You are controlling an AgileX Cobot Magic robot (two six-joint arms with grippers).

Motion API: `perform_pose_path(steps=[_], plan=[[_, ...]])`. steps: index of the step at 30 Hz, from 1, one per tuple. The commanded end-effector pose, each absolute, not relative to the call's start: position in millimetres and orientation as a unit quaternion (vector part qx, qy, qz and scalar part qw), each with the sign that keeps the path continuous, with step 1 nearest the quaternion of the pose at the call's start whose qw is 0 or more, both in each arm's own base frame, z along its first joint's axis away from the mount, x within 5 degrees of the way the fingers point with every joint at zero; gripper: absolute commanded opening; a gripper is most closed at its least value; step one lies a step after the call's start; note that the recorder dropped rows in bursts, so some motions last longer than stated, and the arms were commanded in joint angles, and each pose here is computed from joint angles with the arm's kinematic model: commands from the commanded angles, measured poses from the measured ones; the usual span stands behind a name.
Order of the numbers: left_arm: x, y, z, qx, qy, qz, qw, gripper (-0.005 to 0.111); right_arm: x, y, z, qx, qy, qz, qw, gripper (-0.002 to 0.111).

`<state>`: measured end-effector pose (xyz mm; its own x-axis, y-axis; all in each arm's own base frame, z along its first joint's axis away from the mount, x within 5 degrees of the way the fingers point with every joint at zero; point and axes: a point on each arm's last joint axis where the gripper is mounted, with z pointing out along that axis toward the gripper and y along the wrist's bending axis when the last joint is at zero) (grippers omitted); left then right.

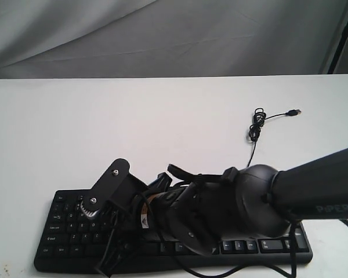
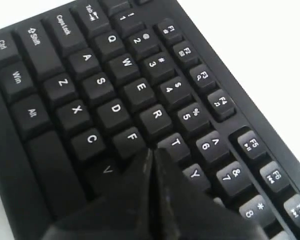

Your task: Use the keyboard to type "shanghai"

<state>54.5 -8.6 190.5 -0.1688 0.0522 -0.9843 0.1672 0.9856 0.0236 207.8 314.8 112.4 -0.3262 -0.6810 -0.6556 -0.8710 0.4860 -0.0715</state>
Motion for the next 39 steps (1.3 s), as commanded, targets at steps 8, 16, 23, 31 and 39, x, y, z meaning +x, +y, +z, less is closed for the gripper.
perform_pose_path(steps=[8, 16, 23, 31, 39], plan=[[54.4, -8.8, 189.5, 0.072, 0.762, -0.047, 0.641, 0.000, 205.4, 310.0, 133.7, -0.498, 0.795, 0.144, 0.315, 0.000], [54.4, -8.8, 189.5, 0.072, 0.762, -0.047, 0.641, 0.000, 211.1, 305.3, 132.2, -0.490, 0.803, 0.139, 0.311, 0.000], [54.4, -8.8, 189.5, 0.072, 0.762, -0.047, 0.641, 0.000, 211.2, 305.4, 132.3, -0.489, 0.802, 0.139, 0.312, 0.000], [54.4, -8.8, 189.5, 0.072, 0.762, -0.047, 0.641, 0.000, 211.2, 305.4, 131.6, -0.492, 0.802, 0.138, 0.311, 0.000], [54.4, -8.8, 189.5, 0.072, 0.762, -0.047, 0.641, 0.000, 211.8, 306.1, 114.8, -0.494, 0.807, 0.131, 0.296, 0.000]])
